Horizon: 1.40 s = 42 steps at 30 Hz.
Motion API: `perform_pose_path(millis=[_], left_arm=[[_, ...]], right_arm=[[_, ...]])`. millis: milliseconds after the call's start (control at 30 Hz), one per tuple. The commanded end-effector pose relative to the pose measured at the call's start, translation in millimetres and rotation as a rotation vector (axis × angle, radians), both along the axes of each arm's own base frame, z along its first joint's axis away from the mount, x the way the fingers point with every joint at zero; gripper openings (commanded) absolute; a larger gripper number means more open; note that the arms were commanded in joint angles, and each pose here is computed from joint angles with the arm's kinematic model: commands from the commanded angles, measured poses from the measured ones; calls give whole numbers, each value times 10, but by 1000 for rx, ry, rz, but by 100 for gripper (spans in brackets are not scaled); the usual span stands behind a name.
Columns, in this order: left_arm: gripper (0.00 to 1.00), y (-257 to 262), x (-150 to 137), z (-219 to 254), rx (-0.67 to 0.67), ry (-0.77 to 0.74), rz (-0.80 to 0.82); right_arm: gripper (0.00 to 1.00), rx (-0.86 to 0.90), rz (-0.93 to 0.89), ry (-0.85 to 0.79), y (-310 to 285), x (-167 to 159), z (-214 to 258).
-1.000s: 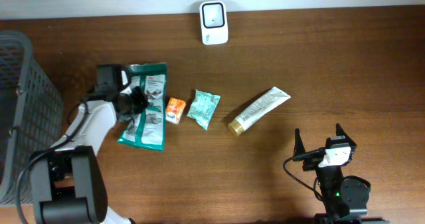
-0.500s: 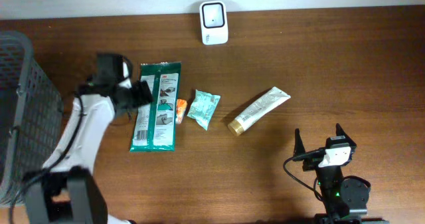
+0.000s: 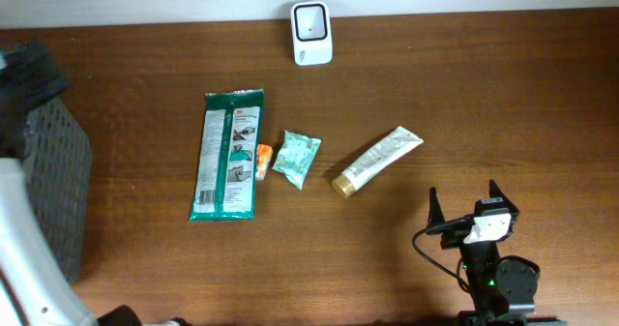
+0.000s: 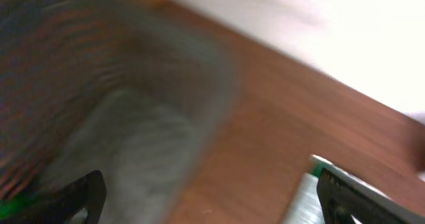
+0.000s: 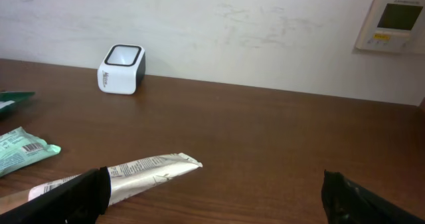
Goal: Scan the item barcode
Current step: 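Reach the left gripper into the basket and grasp the green-lidded jar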
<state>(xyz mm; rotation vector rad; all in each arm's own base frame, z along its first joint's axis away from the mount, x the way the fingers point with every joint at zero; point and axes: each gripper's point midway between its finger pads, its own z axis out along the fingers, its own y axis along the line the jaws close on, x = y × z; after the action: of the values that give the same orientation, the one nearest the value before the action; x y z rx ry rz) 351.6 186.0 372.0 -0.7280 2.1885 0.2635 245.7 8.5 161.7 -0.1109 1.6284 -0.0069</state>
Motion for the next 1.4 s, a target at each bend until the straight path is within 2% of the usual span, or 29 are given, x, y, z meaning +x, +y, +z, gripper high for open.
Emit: perform_pose_path(millis=[0, 67, 367, 567, 800, 933, 1067, 1200, 1367], left_arm=[[99, 694, -525, -139, -53, 30, 328], [99, 989, -760, -335, -89, 89, 425], [99, 1553, -1283, -1232, -191, 288, 625], [99, 1713, -1418, -1825, -154, 414, 524], [100, 1943, -1609, -2328, -181, 492, 520], [98, 2042, -1590, -2644, -182, 572, 437], [95, 2104, -1662, -2838, -186, 630, 459], [93, 2161, -1825, -2974, -185, 693, 547], [92, 2188, -1928, -3044, -208, 700, 594]], right_arm=[[98, 8, -9, 9, -20, 2, -39], [98, 8, -9, 9, -20, 2, -39], [98, 8, -9, 9, -20, 2, -39], [98, 8, -9, 9, -20, 2, -39], [98, 8, -9, 9, -20, 2, -39], [98, 8, -9, 9, -20, 2, -39], [98, 8, -9, 8, -20, 2, -38], [98, 8, -9, 9, -20, 2, -39], [98, 8, -9, 9, -20, 2, -39]])
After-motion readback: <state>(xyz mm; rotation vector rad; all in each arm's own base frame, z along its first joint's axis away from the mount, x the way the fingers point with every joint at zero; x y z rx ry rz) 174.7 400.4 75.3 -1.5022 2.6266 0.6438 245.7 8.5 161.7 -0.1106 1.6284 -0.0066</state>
